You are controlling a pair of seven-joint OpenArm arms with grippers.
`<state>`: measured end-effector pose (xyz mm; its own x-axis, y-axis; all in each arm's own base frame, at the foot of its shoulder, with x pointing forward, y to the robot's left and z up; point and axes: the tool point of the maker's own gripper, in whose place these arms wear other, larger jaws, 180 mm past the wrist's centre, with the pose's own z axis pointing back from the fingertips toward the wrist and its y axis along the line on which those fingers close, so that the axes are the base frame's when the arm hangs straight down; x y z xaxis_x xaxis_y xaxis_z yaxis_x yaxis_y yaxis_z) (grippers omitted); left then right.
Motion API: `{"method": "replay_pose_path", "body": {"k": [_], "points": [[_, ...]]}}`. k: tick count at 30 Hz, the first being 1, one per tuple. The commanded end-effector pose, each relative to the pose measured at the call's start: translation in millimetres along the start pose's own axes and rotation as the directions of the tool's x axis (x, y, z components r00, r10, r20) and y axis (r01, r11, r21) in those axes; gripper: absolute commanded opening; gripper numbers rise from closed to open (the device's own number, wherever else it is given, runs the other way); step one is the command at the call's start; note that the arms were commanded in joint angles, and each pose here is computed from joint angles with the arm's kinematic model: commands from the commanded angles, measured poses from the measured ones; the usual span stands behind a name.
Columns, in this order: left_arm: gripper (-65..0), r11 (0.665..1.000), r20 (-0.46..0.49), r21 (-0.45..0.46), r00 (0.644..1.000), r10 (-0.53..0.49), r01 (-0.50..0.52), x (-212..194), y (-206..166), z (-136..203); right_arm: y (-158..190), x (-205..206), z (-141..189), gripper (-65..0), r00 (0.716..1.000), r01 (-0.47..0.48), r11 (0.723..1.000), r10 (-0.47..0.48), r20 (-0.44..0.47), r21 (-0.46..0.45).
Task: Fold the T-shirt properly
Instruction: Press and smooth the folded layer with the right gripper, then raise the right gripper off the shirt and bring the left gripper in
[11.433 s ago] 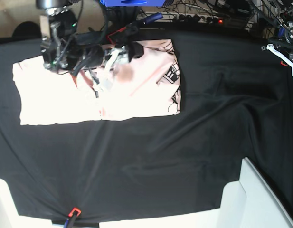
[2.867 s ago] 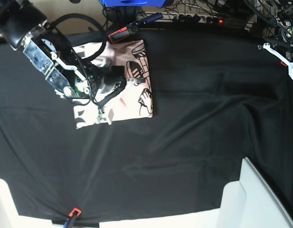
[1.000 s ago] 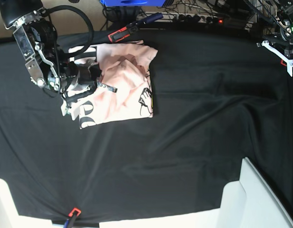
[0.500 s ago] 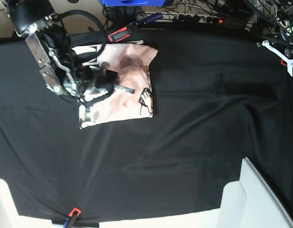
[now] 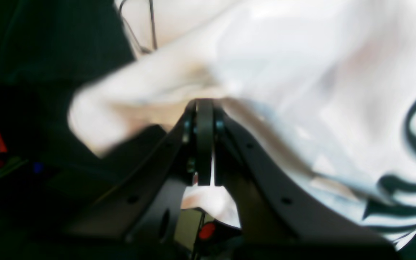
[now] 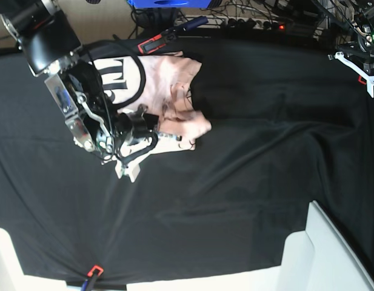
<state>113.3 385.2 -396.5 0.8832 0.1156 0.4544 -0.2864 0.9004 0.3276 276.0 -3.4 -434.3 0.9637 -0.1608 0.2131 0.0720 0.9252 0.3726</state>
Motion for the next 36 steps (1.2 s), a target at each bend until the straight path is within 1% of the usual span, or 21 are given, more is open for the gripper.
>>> {"method": "replay_pose_path", "body": {"k": [1, 7, 10, 12, 14, 17, 19, 21, 23, 24, 25, 27, 28, 29, 30, 32, 33, 34, 36], "points": [[-65.0, 1.0, 0.033, 0.023, 0.999, -0.002, 0.002, 10.3, 8.3, 3.4, 11.9, 16.8, 4.1, -64.7, 0.999, -0.015, 1.0, 0.014, 0.042, 0.027], [-65.0, 1.0, 0.036, 0.021, 0.999, -0.004, 0.003, 11.1, 6.9, 3.7, 18.5, 34.4, -6.9, -64.7, 0.999, -0.018, 1.0, 0.017, 0.035, 0.02], [-65.0, 1.0, 0.038, 0.019, 0.999, -0.005, 0.004, 11.8, 6.2, 3.8, 22.1, 45.3, -4.0, -64.9, 0.998, -0.035, 0.999, 0.033, 0.052, 0.026], [-65.0, 1.0, 0.04, 0.015, 0.999, -0.001, 0.001, 12.2, 5.5, 3.8, 28.5, 52.7, 3.5, -64.9, 0.997, -0.051, 0.998, 0.048, 0.066, 0.039], [-65.0, 1.0, 0.042, 0.011, 0.999, -0.002, 0.001, 12.5, 4.2, 4.0, 33.4, 56.3, 18.8, -64.9, 0.994, -0.079, 0.995, 0.075, 0.075, 0.058], [-65.0, 1.0, 0.043, 0.007, 0.999, -0.002, 0.002, 12.9, 2.5, 4.0, 50.3, 61.6, 49.0, -64.9, 0.984, -0.13, 0.986, 0.115, 0.135, 0.108], [-65.0, 0.999, 0.042, -0.024, 0.999, -0.032, 0.033, 14.2, -10.7, 2.0, 44.2, 60.0, 59.8, -64.9, 0.984, -0.092, 0.991, 0.076, 0.159, 0.098], [-65.0, 0.995, 0.059, -0.057, 0.995, -0.075, 0.078, 21.8, -27.2, 2.8, 32.8, 58.5, 63.1, -64.9, 0.984, -0.033, 0.997, 0.019, 0.18, 0.074], [-65.0, 0.988, 0.086, -0.093, 0.99, -0.114, 0.122, 30.5, -45.4, 6.4, 9.4, 60.7, 62.2, -64.9, 0.973, 0.027, 0.999, -0.031, 0.229, 0.022], [-65.0, 0.981, 0.098, -0.118, 0.985, -0.14, 0.151, 34.0, -56.0, 7.5, -2.1, 61.0, 61.1, -64.9, 0.967, 0.046, 0.999, -0.043, 0.252, -0.002], [-65.0, 0.967, 0.118, -0.165, 0.978, -0.174, 0.192, 37.8, -72.6, 8.8, -14.5, 61.8, 60.8, -64.9, 0.959, 0.059, 0.998, -0.049, 0.278, -0.029], [-65.0, 0.931, 0.145, -0.275, 0.968, -0.206, 0.239, 39.9, -101.3, 12.9, -41.8, 59.0, 61.1, -64.9, 0.948, 0.066, 0.994, -0.035, 0.316, -0.088], [-65.0, 0.916, 0.15, -0.324, 0.969, -0.198, 0.237, 44.3, -112.4, 14.9, -54.4, 59.6, 62.9, -64.9, 0.942, 0.065, 0.991, -0.023, 0.335, -0.116], [-63.0, 0.904, 0.142, -0.37, 0.975, -0.171, 0.213, 48.4, -120.9, 16.3, -66.1, 60.5, 65.2, -64.9, 0.936, 0.065, 0.988, -0.01, 0.353, -0.142], [-59.1, 0.894, 0.123, -0.406, 0.981, -0.149, 0.187, 49.2, -126.2, 17.9, -76.3, 60.8, 67.3, -64.9, 0.93, 0.064, 0.984, 0.002, 0.368, -0.166], [-46.9, 0.863, 0.108, -0.489, 0.99, -0.088, 0.13, 54.2, -138.4, 22.7, -93.0, 61.1, 71.3, -64.3, 0.918, 0.062, 0.977, 0.025, 0.396, -0.204], [-43.2, 0.848, 0.115, -0.519, 0.992, -0.056, 0.108, 57.7, -141.8, 25.9, -97.2, 59.6, 71.6, -64.3, 0.916, 0.062, 0.975, 0.03, 0.4, -0.213], [-40.3, 0.832, 0.125, -0.549, 0.992, -0.018, 0.084, 61.8, -144.4, 29.3, -100.6, 57.8, 71.7, -64.1, 0.916, 0.062, 0.973, 0.033, 0.4, -0.221], [-38.0, 0.793, 0.136, -0.607, 0.99, 0.042, 0.05, 67.6, -151.8, 35.4, -103.2, 53.5, 70.4, -64.1, 0.919, 0.062, 0.972, 0.032, 0.392, -0.226]]}}
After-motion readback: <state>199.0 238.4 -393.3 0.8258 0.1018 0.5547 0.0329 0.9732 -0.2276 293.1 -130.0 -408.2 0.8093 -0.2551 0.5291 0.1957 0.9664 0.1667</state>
